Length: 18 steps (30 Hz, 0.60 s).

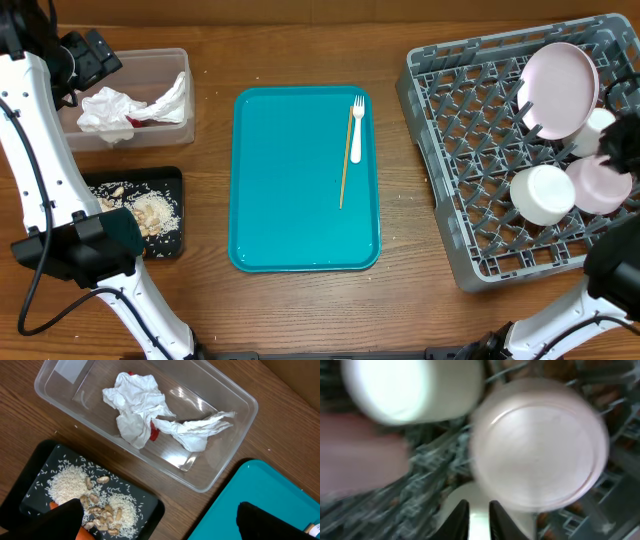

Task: Sort waste into correct bins and load items into the dishwasher rack
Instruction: 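Reach the right gripper to the wooden skewer on the teal tray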

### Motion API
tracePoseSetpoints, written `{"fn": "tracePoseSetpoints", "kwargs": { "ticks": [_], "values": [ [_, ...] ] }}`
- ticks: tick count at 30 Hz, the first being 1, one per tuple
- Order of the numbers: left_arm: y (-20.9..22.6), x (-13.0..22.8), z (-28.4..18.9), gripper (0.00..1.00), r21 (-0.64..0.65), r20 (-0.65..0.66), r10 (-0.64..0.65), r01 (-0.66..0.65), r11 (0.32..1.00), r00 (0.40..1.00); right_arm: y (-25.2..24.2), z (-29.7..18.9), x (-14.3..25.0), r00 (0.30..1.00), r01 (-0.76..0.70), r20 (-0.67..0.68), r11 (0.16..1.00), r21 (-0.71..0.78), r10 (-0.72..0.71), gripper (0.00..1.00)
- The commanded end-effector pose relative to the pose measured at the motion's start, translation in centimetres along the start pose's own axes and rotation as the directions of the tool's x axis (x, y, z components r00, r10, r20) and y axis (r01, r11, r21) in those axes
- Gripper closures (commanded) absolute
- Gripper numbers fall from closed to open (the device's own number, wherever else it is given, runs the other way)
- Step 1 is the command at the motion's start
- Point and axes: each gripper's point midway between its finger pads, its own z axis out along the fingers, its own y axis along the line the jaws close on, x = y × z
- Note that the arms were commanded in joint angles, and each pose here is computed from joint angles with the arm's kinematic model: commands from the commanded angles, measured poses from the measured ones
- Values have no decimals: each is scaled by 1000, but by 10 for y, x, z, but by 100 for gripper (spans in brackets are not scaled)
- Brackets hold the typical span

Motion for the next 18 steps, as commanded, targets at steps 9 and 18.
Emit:
{"fn": "tracePoseSetpoints", "kwargs": {
  "ticks": [9,18],
  "values": [
    [-1,1,-16,0,4,32,-11,11,1000,999,187,-89,134,832,496,80,670,-553,-549,34],
    [-1,1,-16,0,4,32,-11,11,1000,999,297,-45,264,603,797,288,555,-238,-744,0]
  ]
}}
